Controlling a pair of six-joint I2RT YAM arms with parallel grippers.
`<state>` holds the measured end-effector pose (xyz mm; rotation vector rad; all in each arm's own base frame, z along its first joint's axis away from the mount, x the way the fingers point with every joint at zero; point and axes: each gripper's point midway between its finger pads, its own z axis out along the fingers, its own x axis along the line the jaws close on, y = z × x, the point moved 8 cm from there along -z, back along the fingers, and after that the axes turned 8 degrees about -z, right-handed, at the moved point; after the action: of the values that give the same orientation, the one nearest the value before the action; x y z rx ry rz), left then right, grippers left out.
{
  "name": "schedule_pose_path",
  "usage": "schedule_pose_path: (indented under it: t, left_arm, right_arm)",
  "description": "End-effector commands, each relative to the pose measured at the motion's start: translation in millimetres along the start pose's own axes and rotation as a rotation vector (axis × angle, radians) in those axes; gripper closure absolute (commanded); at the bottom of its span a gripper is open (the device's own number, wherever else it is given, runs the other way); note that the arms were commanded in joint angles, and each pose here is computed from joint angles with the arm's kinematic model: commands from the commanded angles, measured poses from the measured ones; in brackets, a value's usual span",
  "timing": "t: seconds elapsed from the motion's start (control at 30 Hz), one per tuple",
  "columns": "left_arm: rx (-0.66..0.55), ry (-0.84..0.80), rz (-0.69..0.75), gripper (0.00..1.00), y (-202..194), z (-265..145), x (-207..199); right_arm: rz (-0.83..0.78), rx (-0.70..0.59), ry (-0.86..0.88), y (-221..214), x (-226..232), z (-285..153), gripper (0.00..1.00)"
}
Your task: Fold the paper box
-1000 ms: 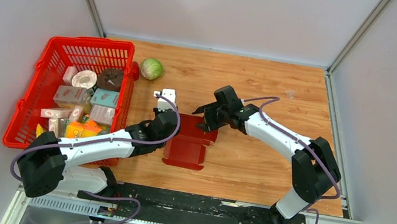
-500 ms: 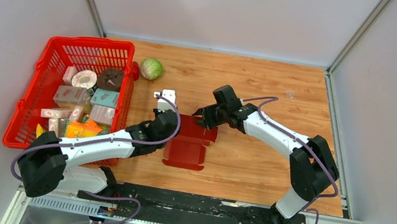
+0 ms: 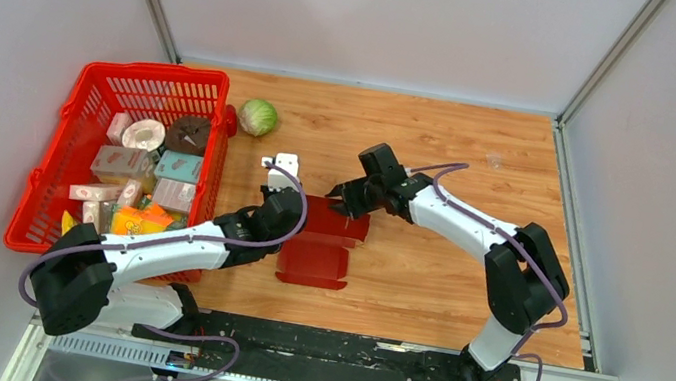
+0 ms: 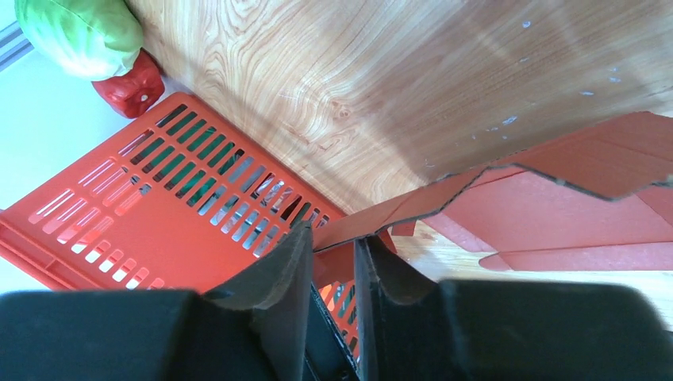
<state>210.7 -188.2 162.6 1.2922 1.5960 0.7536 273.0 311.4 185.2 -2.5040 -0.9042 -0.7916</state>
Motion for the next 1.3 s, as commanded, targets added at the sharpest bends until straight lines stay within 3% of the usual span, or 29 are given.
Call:
schedule_pose_path:
  t: [0.0,0.3,0.43,0.53,0.83,1.13,1.27]
  left_arm:
    - [-0.046,-0.015,-0.033,1.0,7.9,-0.4,-4.7]
    - [-0.036,-0.03,-0.013,0.98,6.2,1.2,-6.8]
    - [-0.035,-0.1,-0.019,0.55,5.0,-4.1,-6.9]
    - [-0.044,-0.186,-0.035,0.44,5.4,-15.1,-3.2]
    - [-0.004,-0.304,-0.083,0.45,21.0,-44.0,-2.8]
    - [0.13,-0.262,-0.124,0.51,-9.9,-44.7,10.0]
    - [0.131,-0.221,-0.143,0.52,-6.3,-50.6,17.3]
  right_arm:
    - [0.011,-0.006,0.019,-0.1,11.7,-3.0,0.79]
    - [-0.002,-0.004,0.028,1.9,11.4,-2.3,1.0]
    - [-0.07,-0.008,0.067,4.5,10.7,-3.9,1.0]
    - [-0.164,-0.018,0.148,10.6,6.3,-2.2,1.0]
    - [-0.512,-0.018,0.62,18.7,11.9,-2.3,1.0]
    - [-0.744,0.057,0.831,21.9,2.2,-2.3,1.0]
    - [-0.768,0.085,0.802,29.7,-14.8,16.5,1.0]
